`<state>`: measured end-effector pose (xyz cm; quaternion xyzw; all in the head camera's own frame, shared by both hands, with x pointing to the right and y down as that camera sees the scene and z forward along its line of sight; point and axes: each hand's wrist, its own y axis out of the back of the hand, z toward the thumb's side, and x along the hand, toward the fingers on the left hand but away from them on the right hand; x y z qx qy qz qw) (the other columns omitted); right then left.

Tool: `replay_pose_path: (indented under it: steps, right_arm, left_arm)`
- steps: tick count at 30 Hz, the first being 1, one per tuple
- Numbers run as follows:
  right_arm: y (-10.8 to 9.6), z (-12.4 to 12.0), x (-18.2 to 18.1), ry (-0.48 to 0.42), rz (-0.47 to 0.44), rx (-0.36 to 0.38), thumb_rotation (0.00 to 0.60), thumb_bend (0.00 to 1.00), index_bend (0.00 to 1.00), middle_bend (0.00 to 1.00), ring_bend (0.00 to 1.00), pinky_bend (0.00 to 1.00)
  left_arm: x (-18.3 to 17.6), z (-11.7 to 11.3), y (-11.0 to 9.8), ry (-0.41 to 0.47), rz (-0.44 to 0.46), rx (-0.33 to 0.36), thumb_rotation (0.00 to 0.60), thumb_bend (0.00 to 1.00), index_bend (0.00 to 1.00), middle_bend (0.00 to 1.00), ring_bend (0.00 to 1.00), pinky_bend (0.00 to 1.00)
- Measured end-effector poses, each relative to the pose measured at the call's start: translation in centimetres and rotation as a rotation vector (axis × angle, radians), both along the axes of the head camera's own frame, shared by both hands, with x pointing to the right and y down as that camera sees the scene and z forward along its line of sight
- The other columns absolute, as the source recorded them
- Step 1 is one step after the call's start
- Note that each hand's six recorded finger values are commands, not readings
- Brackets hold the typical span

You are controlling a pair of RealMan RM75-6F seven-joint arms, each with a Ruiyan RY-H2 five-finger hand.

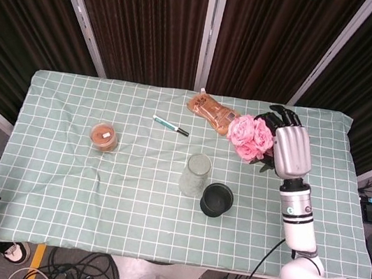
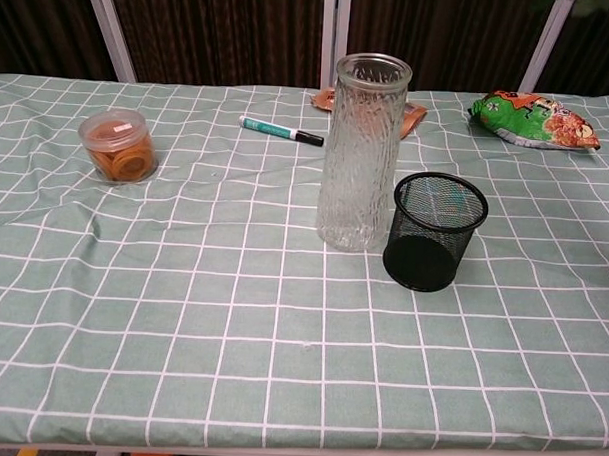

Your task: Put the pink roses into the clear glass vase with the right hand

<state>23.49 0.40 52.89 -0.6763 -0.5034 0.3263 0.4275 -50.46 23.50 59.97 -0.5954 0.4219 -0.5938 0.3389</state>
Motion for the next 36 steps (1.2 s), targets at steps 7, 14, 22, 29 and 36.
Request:
replay_pose_path:
  steps: [7,14,22,29,36]
  right_arm:
    - [0.4,-4.4,-3.5,-0.234,-0.071,0.074,0.600,0.22,0.54,0.46,0.23,0.32]
    - [1.3,-6.3,-5.3,-0.491,-0.113,0.111,0.600,0.22,0.54,0.46,0.23,0.32]
    - [1.9,-5.6,-6.1,-0.678,-0.142,0.028,0.600,0.20,0.53,0.46,0.23,0.32]
    - [2.3,-3.7,-7.1,-0.857,-0.172,-0.129,0.600,0.19,0.53,0.45,0.23,0.32]
    - [2.7,-1.4,-8.9,-0.884,-0.223,-0.236,0.600,0.17,0.51,0.44,0.23,0.32]
  left_arm:
    - [0.6,-0.2,0.1,0.000,0.009,0.004,0.600,0.01,0.07,0.00,0.00,0.06]
    - [0.6,-0.1,0.3,0.001,0.008,-0.002,0.600,0.01,0.07,0.00,0.00,0.06]
    - [0.2,0.3,0.5,0.002,-0.004,-0.014,0.600,0.01,0.07,0.00,0.00,0.06]
    - [0.0,0.4,0.6,0.004,-0.011,-0.014,0.600,0.01,0.07,0.00,0.00,0.06]
    - [-0.3,0.4,0.8,0.003,-0.017,-0.016,0.600,0.01,0.08,0.00,0.00,0.06]
